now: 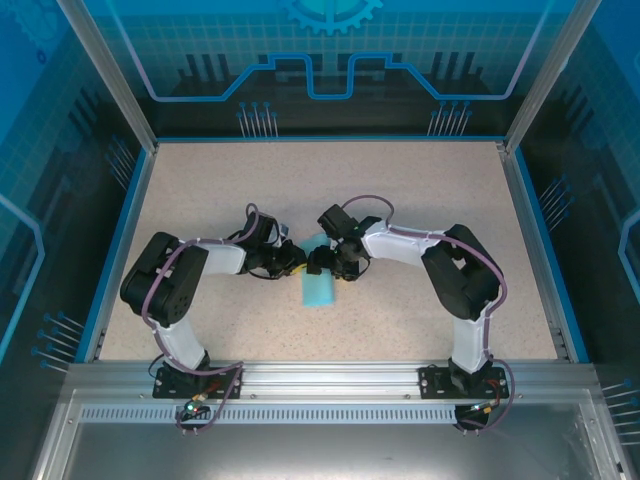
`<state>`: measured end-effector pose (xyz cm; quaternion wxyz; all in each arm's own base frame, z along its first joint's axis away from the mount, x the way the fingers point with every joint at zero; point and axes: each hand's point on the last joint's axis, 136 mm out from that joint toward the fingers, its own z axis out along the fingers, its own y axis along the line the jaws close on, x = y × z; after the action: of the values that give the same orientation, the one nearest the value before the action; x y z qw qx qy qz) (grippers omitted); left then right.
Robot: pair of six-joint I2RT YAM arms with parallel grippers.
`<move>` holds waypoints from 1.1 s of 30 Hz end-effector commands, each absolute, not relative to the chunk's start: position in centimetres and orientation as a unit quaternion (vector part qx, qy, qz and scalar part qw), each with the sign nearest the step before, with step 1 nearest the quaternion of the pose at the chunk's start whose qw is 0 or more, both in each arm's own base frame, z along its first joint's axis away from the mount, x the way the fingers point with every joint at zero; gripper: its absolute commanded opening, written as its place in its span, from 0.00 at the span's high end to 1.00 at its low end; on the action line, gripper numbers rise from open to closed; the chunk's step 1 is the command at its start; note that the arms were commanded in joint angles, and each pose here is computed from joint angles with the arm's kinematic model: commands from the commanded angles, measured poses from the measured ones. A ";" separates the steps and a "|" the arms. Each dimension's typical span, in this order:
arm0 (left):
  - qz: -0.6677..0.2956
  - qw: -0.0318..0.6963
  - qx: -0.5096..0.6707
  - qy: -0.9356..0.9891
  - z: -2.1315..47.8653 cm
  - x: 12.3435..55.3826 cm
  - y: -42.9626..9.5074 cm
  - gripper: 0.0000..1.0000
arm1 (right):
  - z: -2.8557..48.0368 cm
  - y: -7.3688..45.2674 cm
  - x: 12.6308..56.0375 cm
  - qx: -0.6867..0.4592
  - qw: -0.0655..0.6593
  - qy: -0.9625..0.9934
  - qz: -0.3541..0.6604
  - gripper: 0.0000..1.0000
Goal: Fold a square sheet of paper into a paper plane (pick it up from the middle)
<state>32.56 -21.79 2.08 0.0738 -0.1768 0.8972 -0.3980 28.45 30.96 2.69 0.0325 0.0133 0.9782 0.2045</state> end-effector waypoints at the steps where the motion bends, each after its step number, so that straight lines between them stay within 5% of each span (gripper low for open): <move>1: -0.387 0.070 -0.177 0.902 1.3 32.1 -21.7 0.85 | 4.8 31.5 29.3 -0.009 0.054 0.969 0.242 0.25; 17: -0.406 0.084 -0.166 0.895 2.8 32.5 -22.1 0.81 | 3.0 29.6 29.6 -0.006 0.039 0.974 0.223 0.50; 25: -0.427 0.155 -0.146 0.879 8.0 33.0 -21.7 0.67 | 2.3 29.4 29.5 -0.012 0.033 0.976 0.214 0.51; 33: -0.391 0.180 -0.164 0.888 8.6 32.4 -20.0 0.66 | 1.9 28.7 29.5 -0.001 0.035 0.980 0.194 0.51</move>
<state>33.59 -20.80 10.35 0.1929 -0.1530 0.8724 -0.4223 29.92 29.48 2.89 0.0468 -0.0048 0.9754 0.2155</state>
